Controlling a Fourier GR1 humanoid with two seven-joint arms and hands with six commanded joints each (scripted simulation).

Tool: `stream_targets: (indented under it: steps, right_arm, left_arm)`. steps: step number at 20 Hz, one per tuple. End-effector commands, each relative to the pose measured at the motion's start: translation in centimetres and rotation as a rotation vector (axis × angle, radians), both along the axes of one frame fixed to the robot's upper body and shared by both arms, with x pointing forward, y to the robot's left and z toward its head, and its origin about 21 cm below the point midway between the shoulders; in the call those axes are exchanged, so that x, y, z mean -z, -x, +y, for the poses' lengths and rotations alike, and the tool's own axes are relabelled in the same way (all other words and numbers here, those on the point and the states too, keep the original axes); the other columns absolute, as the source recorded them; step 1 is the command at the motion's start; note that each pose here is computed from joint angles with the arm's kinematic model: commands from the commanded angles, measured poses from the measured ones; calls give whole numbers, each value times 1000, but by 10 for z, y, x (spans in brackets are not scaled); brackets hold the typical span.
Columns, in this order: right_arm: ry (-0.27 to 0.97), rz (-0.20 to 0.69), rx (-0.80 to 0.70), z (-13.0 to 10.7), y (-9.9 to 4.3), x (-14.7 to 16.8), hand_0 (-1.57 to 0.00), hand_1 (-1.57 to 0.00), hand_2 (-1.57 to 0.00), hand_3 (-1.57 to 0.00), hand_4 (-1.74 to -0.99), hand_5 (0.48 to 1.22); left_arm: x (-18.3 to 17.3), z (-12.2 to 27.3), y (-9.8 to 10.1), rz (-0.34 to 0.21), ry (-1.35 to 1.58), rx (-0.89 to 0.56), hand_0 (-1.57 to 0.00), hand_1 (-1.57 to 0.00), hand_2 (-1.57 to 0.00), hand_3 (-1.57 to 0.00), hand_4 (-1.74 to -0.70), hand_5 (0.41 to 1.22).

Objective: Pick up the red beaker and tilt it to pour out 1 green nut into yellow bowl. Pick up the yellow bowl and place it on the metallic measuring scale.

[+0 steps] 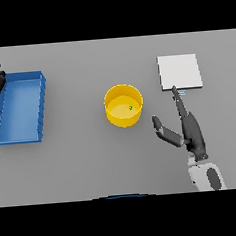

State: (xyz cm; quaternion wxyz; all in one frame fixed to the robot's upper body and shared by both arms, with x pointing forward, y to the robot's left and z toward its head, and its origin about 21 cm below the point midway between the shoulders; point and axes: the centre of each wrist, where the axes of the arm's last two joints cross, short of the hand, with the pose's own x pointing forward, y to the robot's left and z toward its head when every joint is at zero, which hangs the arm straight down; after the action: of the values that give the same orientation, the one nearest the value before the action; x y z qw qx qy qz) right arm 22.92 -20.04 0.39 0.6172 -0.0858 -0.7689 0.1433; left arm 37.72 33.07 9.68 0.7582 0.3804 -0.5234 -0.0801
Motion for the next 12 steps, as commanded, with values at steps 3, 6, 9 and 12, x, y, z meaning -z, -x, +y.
stream_targets:
  steps: [3,6,9,12]
  right_arm:
    - [7,11,7,4,3,4,1,1,1,1,-1013,644]
    - [17,3,17,1,3,1,1,1,1,1,-1021,636]
    - [8,11,15,-2,5,3,1,1,1,1,-1009,634]
    - [-1,14,12,-3,5,5,1,1,1,1,-1004,635]
  left_arm:
    - [7,-2,10,14,-6,0,-1571,-1571,-1571,-1555,-1741,1046]
    - [14,-2,19,52,-58,19,-1571,-1571,-1571,-1563,-1536,892]
    - [15,1,31,72,-60,43,-1496,-1378,-1351,-1310,-1161,780]
    - [16,1,32,97,-61,54,-965,-796,-816,-768,-958,696]
